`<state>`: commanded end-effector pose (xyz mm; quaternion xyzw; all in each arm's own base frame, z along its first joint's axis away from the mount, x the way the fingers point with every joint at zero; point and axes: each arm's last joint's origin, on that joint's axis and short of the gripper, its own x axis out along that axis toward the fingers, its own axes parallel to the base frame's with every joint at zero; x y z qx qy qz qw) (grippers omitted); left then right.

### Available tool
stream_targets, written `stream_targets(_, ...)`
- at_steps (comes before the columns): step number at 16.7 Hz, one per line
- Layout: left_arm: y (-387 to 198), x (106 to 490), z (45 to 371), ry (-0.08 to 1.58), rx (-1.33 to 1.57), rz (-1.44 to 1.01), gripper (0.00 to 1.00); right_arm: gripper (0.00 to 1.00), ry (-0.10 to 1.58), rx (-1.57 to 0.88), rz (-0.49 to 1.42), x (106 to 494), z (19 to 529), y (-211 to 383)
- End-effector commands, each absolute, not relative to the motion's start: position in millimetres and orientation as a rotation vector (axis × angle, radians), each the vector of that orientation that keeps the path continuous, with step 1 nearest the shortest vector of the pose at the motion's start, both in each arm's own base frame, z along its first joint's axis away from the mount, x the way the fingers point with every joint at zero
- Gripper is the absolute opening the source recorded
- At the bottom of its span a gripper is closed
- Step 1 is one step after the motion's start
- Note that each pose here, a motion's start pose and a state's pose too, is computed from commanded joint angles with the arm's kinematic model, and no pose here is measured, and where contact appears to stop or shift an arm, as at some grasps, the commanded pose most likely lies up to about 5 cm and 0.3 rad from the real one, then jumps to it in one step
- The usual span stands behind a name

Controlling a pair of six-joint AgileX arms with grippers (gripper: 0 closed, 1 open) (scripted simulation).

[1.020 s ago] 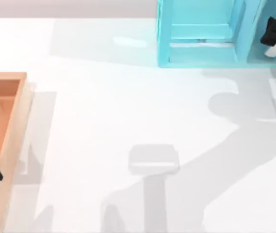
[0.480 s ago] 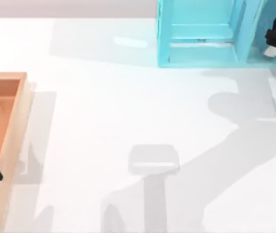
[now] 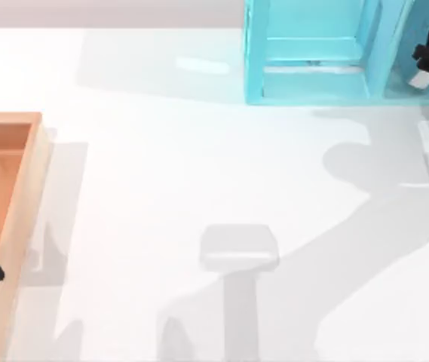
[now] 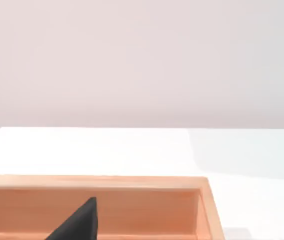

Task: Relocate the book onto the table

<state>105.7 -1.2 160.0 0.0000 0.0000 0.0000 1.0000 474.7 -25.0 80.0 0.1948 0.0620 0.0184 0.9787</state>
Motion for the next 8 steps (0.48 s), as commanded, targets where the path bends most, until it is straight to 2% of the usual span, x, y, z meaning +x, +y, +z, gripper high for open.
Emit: stream_targets(8,-1.2,105.7,160.0,0.0,0.0,0.0,1.0,0.0,0.143,0.4,0.04,473.0,74.9,-21.9)
